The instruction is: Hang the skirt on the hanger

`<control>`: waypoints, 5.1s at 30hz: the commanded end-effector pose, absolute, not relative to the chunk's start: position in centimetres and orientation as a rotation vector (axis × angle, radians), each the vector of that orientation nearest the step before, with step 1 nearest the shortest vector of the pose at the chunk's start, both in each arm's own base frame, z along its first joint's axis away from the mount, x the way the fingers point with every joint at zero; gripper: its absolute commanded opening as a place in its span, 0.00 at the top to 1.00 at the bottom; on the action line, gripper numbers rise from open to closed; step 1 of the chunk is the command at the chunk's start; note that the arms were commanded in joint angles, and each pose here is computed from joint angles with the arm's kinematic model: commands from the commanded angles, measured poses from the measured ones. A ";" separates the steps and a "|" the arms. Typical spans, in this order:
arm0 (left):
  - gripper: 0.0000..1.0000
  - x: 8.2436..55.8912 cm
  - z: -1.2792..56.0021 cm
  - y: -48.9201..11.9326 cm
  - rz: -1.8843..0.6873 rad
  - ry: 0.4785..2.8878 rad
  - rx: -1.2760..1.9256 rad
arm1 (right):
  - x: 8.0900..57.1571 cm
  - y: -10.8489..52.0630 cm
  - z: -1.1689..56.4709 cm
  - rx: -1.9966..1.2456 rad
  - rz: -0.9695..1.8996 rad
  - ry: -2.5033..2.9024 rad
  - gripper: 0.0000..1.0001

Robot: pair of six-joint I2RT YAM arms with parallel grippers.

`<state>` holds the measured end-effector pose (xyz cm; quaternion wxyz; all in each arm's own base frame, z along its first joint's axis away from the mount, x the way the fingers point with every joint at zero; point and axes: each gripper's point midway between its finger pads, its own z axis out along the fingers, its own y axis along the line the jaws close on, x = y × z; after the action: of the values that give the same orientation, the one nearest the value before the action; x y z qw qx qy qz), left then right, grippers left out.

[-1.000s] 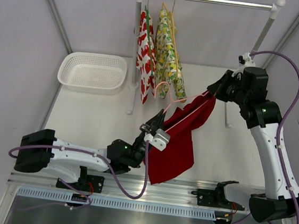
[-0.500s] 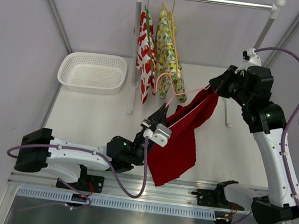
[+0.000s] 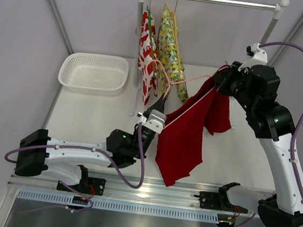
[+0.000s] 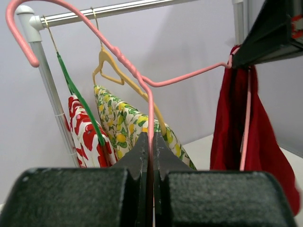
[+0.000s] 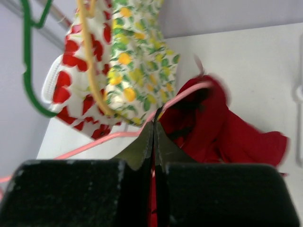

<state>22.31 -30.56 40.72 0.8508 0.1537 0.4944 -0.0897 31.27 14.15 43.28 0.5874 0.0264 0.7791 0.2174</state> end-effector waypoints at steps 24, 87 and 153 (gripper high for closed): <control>1.00 21.7 52.6 -30.9 -0.403 0.757 0.156 | 28.2 15.9 44.9 -0.104 0.671 1.916 1.00; 1.00 24.2 57.2 -33.8 -0.617 0.897 0.432 | 30.9 11.6 43.5 0.007 0.602 1.947 0.89; 0.99 21.2 52.3 -34.4 -1.161 0.884 0.842 | 23.9 23.8 49.8 -0.865 0.972 1.392 1.00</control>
<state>21.84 -35.95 46.23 0.6032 0.4021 0.4560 -0.5162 23.10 24.02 49.18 0.5496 -0.3772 0.6032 0.4378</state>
